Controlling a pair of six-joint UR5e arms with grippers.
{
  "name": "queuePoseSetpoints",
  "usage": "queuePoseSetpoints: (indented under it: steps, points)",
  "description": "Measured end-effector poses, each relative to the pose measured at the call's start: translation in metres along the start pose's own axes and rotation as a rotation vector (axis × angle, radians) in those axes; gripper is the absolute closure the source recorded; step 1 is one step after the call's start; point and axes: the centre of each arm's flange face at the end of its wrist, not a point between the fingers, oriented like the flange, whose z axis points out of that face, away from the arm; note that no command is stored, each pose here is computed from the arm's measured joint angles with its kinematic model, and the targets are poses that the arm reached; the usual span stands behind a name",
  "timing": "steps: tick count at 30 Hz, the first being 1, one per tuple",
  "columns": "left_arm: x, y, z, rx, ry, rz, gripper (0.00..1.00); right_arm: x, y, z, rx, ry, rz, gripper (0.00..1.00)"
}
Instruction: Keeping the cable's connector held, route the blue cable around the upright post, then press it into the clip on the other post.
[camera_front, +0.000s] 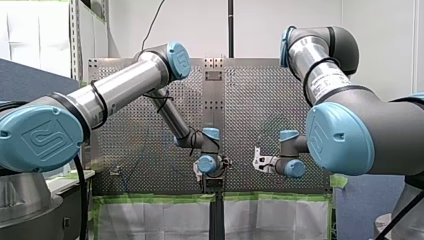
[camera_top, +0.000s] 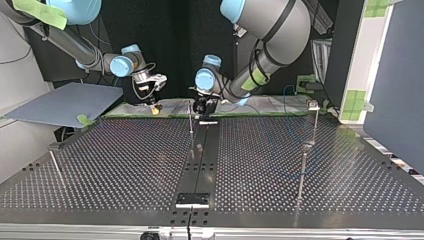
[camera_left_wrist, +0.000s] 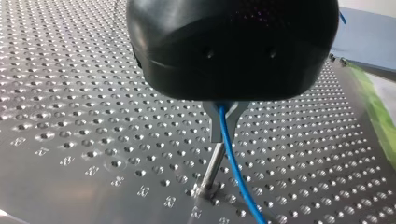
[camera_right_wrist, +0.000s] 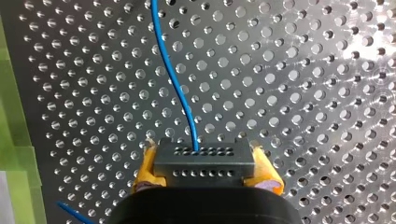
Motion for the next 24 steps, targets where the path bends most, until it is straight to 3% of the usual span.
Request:
queuePoseSetpoints:
  steps: [13, 15, 17, 18, 20, 21, 23, 24]
  points:
    - [-0.007, 0.013, 0.007, -0.014, 0.0, 0.005, 0.98, 0.003, 0.007, 0.001, -0.017, 0.008, -0.001, 1.0]
    - [-0.007, 0.015, 0.008, -0.016, -0.001, 0.008, 0.93, 0.004, 0.009, 0.001, -0.021, 0.01, -0.001, 1.0]
    - [-0.008, 0.016, 0.009, -0.019, -0.002, 0.016, 0.8, 0.004, 0.011, 0.002, -0.024, 0.01, -0.001, 1.0]
    - [-0.008, 0.017, 0.009, -0.021, -0.003, 0.021, 0.8, 0.005, 0.012, 0.002, -0.025, 0.011, -0.001, 1.0]
    - [-0.009, 0.018, 0.01, -0.025, -0.01, 0.036, 0.59, 0.005, 0.012, 0.002, -0.027, 0.011, -0.002, 1.0]
    - [-0.01, 0.018, 0.01, -0.026, -0.012, 0.042, 0.59, 0.005, 0.013, 0.002, -0.028, 0.011, -0.002, 1.0]
    - [-0.011, 0.019, 0.011, -0.028, -0.017, 0.051, 0.36, 0.005, 0.014, 0.002, -0.029, 0.012, -0.002, 1.0]
    - [-0.011, 0.02, 0.011, -0.029, -0.019, 0.053, 0.36, 0.005, 0.014, 0.002, -0.029, 0.013, -0.002, 1.0]
